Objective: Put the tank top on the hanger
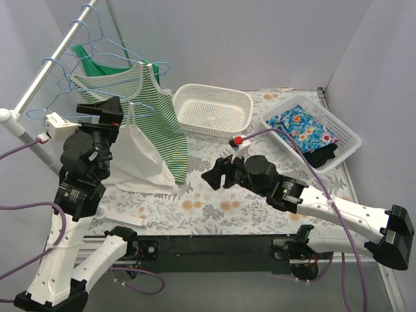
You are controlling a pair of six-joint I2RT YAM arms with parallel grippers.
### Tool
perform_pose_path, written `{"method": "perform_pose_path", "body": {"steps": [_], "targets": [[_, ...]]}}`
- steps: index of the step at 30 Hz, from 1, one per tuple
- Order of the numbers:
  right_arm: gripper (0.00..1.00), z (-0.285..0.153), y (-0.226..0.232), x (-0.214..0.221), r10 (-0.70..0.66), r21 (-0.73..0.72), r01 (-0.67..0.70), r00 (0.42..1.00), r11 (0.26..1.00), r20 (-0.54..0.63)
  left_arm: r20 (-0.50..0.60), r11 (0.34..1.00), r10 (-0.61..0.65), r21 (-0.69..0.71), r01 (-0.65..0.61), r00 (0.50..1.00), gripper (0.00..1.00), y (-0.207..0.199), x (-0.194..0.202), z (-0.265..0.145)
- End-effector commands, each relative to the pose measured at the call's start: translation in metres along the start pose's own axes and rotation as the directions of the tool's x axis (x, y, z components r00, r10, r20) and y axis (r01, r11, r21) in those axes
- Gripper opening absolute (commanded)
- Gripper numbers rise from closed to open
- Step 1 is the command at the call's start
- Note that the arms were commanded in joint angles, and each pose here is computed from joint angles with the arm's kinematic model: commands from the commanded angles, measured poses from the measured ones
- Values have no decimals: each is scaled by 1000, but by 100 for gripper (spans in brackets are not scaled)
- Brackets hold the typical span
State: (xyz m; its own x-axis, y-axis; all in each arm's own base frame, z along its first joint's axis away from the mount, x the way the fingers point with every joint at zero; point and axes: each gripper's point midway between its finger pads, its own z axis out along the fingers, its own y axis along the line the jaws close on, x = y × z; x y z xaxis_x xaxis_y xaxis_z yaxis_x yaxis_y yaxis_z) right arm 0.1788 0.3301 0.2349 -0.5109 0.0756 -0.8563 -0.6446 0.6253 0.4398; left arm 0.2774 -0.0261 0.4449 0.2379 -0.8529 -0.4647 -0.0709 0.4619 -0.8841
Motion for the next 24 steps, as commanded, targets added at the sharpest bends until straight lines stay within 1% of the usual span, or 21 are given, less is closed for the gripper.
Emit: {"method": "perform_pose_path", "body": {"steps": [1,2,4,5,7,8,10,12,13,14,15,16,17,18,19,20,21,23,24], "targets": [[73,-15,8,-36,-10,-16,12,994,1000,107,-116,988,138,84,-129,984,98,-15,8,-18],[74,-17,8,-38,-13,-12,14,993,1000,114,-162,972,196,162,-170,967,98,-31,12,-25],[74,-24,7,-49,-20,1,20,989,1000,147,-221,947,276,230,-225,935,98,-42,26,-24],[75,-26,5,-50,-21,10,20,988,1000,153,-277,915,330,330,-233,902,98,-59,37,-35],[76,-33,1,-59,-25,33,19,982,999,187,-331,878,398,410,-249,856,98,-70,52,-38],[76,-36,-1,-61,-27,44,18,980,999,197,-383,849,440,473,-237,812,98,-77,68,-41],[77,-46,-8,-69,-33,78,15,972,997,232,-423,833,465,505,-224,778,98,-79,82,-42],[78,-57,-17,-78,-37,120,4,961,993,272,-470,818,497,535,-213,729,98,-75,101,-40],[79,-59,-22,-77,-47,141,7,958,990,281,-482,813,505,544,-208,716,98,-75,107,-40],[79,-66,-24,-82,-46,149,0,951,989,305,-509,808,515,556,-192,690,98,-75,122,-41],[79,-71,-31,-86,-49,180,-12,943,984,328,-505,803,529,559,-209,681,98,-74,128,-40],[79,-74,-37,-81,-59,204,-7,947,979,316,-508,801,540,556,-223,672,98,-72,138,-40],[80,-81,-40,-82,-59,212,-14,942,977,331,-528,779,565,594,-200,634,98,-81,160,-60],[79,-84,-46,-83,-58,234,-26,937,972,344,-530,764,601,601,-235,599,98,-75,181,-61],[79,-88,-49,-83,-59,244,-30,935,969,349,-504,770,610,560,-307,611,98,-69,189,-55],[80,-93,-51,-83,-54,248,-40,931,968,361,-519,752,635,584,-304,573,98,-69,210,-74],[80,-97,-55,-84,-54,262,-50,926,964,373,-535,752,648,563,-344,542,98,-53,228,-73],[80,-105,-59,-85,-44,267,-67,920,961,390,-556,771,630,534,-347,542,98,-39,243,-73],[80,-107,-63,-83,-43,282,-77,918,956,394,-564,771,631,533,-349,533,98,-30,249,-74]]}}
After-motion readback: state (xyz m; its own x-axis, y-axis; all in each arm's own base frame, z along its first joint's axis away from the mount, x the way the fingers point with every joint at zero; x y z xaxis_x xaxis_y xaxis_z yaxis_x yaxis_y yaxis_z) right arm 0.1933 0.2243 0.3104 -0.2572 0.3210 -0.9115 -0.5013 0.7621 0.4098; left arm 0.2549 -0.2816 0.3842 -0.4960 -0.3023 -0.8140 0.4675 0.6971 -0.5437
